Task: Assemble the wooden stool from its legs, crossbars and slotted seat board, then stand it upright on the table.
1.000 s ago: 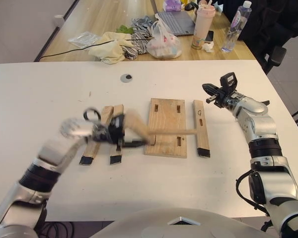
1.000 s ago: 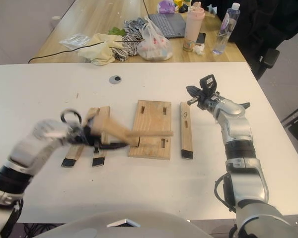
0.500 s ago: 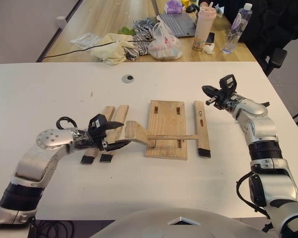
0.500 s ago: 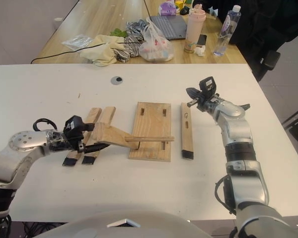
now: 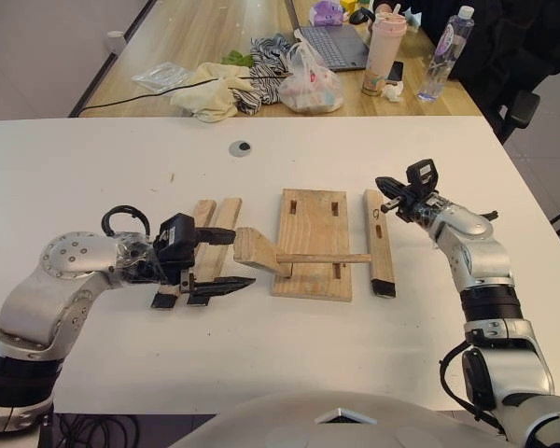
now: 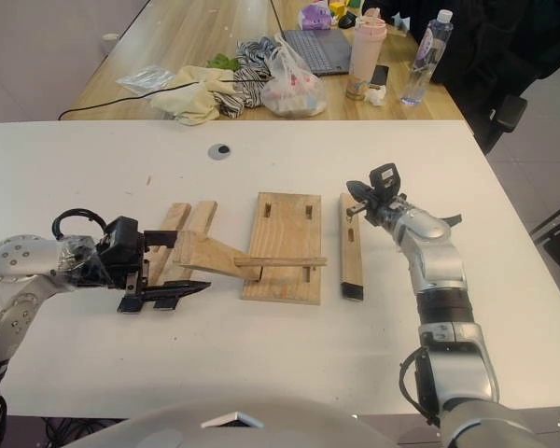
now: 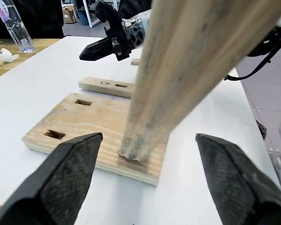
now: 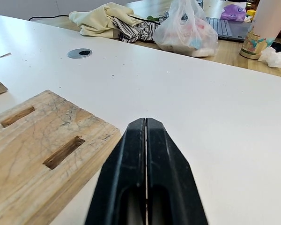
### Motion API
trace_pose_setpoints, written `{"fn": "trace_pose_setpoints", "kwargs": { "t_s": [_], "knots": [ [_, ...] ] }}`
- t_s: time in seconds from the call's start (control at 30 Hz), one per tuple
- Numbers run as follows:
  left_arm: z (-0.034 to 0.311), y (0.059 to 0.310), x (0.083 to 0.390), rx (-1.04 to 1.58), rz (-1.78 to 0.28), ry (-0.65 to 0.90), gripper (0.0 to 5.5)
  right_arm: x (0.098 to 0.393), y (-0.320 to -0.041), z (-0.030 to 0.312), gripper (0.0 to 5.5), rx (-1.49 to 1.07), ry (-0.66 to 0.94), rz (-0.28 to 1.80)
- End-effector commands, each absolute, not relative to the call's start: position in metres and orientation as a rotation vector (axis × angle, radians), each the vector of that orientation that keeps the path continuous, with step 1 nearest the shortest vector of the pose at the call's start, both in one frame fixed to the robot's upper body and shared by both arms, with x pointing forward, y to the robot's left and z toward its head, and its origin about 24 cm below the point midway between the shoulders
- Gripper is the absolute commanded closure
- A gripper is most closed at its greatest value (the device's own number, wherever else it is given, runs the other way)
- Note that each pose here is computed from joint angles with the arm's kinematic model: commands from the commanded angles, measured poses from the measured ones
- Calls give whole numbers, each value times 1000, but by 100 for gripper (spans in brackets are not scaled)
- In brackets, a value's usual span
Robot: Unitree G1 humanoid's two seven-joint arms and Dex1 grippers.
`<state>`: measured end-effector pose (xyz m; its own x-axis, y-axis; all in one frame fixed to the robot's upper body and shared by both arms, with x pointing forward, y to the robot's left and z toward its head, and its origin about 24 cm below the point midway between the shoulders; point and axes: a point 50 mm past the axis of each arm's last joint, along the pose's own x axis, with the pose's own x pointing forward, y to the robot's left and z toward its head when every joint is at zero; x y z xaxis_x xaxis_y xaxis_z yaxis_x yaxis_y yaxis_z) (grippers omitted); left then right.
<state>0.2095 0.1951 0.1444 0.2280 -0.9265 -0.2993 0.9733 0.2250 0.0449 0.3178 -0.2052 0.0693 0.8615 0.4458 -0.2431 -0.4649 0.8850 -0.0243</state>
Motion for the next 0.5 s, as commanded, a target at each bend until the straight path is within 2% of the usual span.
{"fn": "trace_pose_setpoints", "kwargs": {
  "t_s": [0.03, 0.23, 0.5],
  "knots": [
    [155, 188, 223, 268, -1278, 119, 184, 319, -195, 69, 550, -61, 224, 484],
    [159, 180, 233, 234, -1284, 58, 184, 318, -192, 66, 550, -57, 226, 489],
    [146, 189, 214, 284, -1387, 225, 184, 317, -193, 64, 550, -55, 227, 484]
  ]
}}
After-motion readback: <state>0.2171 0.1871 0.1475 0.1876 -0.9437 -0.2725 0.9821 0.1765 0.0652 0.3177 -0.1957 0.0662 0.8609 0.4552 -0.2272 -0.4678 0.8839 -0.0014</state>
